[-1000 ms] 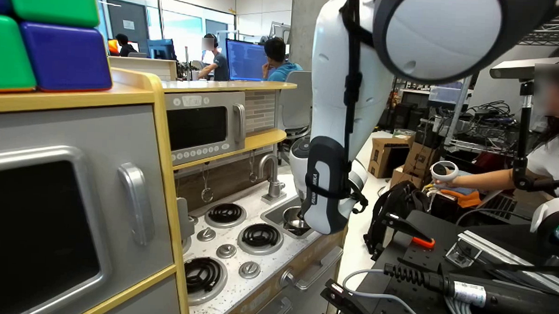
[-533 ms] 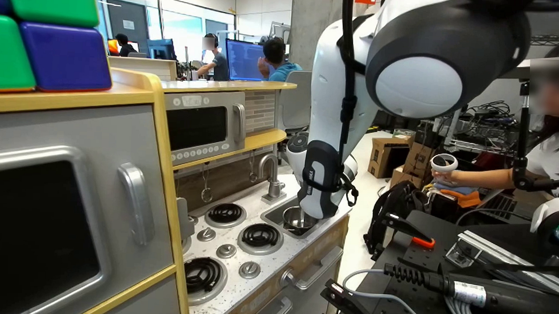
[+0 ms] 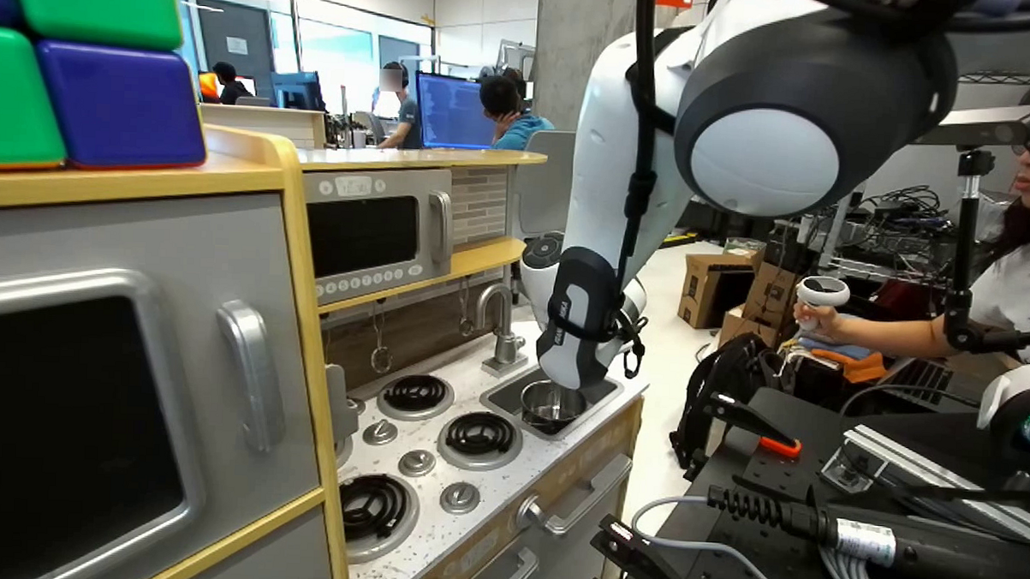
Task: Pick up the carrot plush toy from the stove and put it in the pot, that is in the sink
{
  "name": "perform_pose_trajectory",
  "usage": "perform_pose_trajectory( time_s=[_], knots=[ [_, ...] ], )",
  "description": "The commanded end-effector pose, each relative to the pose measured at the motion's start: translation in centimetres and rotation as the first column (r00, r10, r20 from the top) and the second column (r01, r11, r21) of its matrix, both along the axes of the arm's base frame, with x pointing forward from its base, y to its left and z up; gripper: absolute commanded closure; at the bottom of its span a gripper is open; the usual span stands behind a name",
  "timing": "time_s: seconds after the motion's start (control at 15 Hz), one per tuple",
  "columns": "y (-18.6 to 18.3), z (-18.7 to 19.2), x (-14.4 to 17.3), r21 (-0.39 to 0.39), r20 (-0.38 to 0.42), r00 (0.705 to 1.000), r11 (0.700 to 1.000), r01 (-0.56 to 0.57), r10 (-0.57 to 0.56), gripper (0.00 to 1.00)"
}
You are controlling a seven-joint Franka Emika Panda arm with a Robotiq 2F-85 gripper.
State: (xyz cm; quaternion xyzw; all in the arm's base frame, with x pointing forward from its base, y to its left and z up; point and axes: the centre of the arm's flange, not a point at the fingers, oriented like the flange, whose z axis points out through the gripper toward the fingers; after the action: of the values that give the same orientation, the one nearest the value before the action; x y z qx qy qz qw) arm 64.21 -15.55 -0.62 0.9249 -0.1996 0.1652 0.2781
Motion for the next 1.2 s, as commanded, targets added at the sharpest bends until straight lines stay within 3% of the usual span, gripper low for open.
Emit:
perform_pose_trajectory(
  time_s=[0.0, 0.53, 0.6, 0.73, 1.13],
  knots=[
    [1.6, 0.2, 1.7, 0.055, 0.062, 0.997, 0.998, 0.036, -0.039, 0.99],
    [5.9, -0.6, 2.1, 0.234, 0.070, 0.996, 0.972, 0.032, -0.049, 0.99],
    [6.3, -0.5, 1.9, 0.254, 0.053, 0.997, 0.967, 0.033, -0.048, 0.72],
    [6.9, 0.0, 1.5, 0.271, 0.049, 0.998, 0.962, 0.019, -0.034, 0.64],
    [6.2, 7.3, -1.8, 0.261, 0.062, 0.998, 0.965, -0.036, 0.020, 0.19]
  ],
)
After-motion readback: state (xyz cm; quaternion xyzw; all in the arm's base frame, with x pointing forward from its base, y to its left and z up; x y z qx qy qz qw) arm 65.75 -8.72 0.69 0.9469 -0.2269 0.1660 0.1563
